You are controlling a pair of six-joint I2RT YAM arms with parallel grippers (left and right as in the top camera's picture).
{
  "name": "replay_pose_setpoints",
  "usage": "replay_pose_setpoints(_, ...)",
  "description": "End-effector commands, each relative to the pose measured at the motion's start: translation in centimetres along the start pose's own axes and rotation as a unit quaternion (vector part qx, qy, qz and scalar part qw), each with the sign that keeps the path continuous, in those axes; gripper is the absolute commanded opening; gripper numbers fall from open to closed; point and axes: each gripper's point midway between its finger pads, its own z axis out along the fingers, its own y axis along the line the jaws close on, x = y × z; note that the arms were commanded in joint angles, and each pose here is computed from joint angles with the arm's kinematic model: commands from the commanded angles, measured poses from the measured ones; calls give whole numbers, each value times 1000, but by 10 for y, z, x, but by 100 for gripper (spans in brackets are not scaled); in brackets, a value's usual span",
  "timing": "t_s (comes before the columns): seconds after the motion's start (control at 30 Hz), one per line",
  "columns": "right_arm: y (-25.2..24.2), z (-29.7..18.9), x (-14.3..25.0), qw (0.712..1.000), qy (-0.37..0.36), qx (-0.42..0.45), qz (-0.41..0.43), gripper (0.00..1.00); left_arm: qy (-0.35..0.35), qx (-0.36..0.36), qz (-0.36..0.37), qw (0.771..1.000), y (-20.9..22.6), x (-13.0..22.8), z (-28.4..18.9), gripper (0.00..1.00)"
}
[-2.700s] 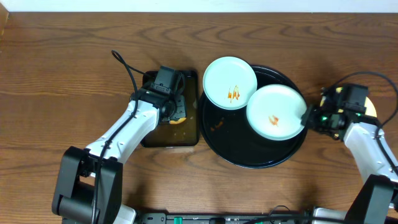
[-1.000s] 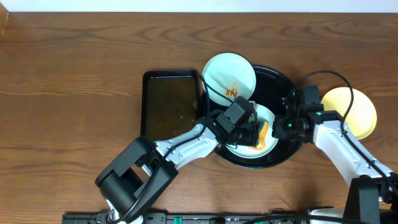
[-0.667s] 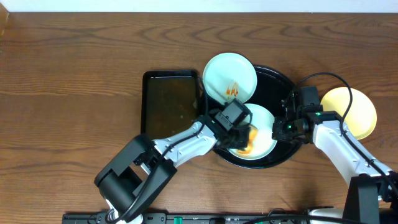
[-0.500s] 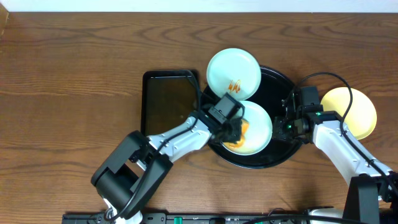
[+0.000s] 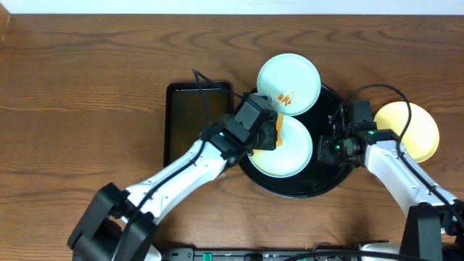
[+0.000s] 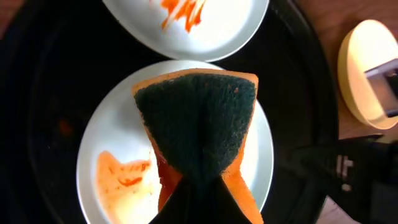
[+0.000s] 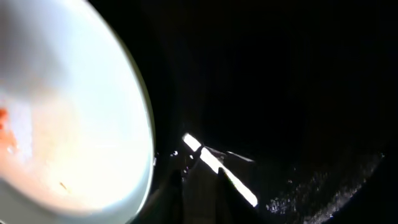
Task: Clean dirty plates on tray and stack at the side
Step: 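Scrub the pale blue plate with the sponge in the left gripper, then return the sponge to the black tray with the left gripper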
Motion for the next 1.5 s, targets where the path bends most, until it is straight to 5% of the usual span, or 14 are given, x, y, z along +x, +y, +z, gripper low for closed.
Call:
replay_pose_setpoints(0.0, 14, 0, 2, 999, 6, -32, -6, 20, 3, -20, 9, 1000, 10, 2, 7, 8)
replay_pose_setpoints(0.5, 27, 3, 1, 998, 1, -56, -18, 32, 76, -35, 1, 996, 31, 41, 56, 8)
replay_pose_setpoints(1.07, 20, 37, 10, 998, 18, -56, -5, 22, 96, -41, 9, 995, 31, 57, 65, 8)
replay_pose_setpoints(1.2, 17, 43, 15, 998, 30, -52, -2, 1, 100, -43, 13, 994, 30, 62, 68, 8)
replay_pose_setpoints(1.47, 13, 43, 14, 999, 29, -41, -1, 1, 86, -111, 16, 990, 58, 59, 65, 8)
